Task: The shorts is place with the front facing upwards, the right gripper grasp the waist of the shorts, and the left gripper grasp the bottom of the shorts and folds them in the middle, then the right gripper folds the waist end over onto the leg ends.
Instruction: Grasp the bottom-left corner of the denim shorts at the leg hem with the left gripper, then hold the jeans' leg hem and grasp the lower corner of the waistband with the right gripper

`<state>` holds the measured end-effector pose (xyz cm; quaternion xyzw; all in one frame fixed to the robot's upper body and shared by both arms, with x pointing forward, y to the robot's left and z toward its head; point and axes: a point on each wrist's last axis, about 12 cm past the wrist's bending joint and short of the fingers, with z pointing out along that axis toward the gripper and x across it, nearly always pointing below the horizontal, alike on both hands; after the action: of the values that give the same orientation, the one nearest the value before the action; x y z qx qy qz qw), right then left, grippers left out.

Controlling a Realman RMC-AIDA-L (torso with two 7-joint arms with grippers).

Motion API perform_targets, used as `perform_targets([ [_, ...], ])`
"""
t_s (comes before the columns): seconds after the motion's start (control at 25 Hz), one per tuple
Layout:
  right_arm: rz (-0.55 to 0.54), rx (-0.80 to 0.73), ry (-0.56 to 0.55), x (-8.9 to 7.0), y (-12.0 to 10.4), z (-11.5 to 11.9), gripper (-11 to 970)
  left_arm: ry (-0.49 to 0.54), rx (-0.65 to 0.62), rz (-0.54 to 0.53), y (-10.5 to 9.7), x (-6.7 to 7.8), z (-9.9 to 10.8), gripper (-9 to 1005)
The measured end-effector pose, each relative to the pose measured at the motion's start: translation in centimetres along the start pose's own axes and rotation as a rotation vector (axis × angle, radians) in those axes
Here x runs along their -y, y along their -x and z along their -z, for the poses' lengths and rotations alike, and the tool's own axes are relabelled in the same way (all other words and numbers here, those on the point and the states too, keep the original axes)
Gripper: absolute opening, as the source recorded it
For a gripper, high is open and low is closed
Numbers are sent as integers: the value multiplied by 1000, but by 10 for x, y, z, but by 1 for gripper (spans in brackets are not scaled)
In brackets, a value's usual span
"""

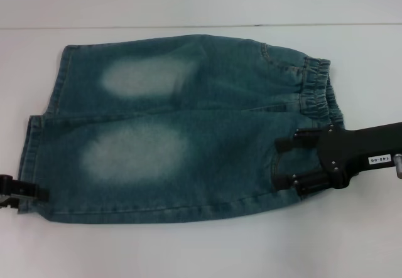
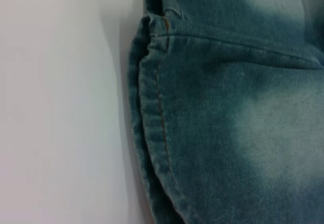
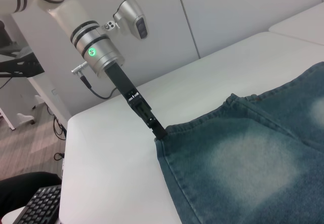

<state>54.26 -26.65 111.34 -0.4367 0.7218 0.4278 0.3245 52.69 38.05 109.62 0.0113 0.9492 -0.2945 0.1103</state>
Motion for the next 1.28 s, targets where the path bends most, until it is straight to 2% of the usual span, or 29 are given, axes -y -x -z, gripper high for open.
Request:
perform_targets([
  [0.52,-2,3,-1,0,1,1,911,4,7,-38,1,1,-2,530],
  [0.64,-2,5,-2,1,2,1,911,6,7,-49,2,2,-2,313],
  [0.84,-7,9,-3,1,2,1,912,5,7,-65,3,3,-3,92],
  [1.04,-27,32,-20,2,2,5,912,-5,8,-87,4,5,-5,29],
  [1.28,-107,68,-66,9,11,20,911,-14,11,-104,6,9,-6,29],
])
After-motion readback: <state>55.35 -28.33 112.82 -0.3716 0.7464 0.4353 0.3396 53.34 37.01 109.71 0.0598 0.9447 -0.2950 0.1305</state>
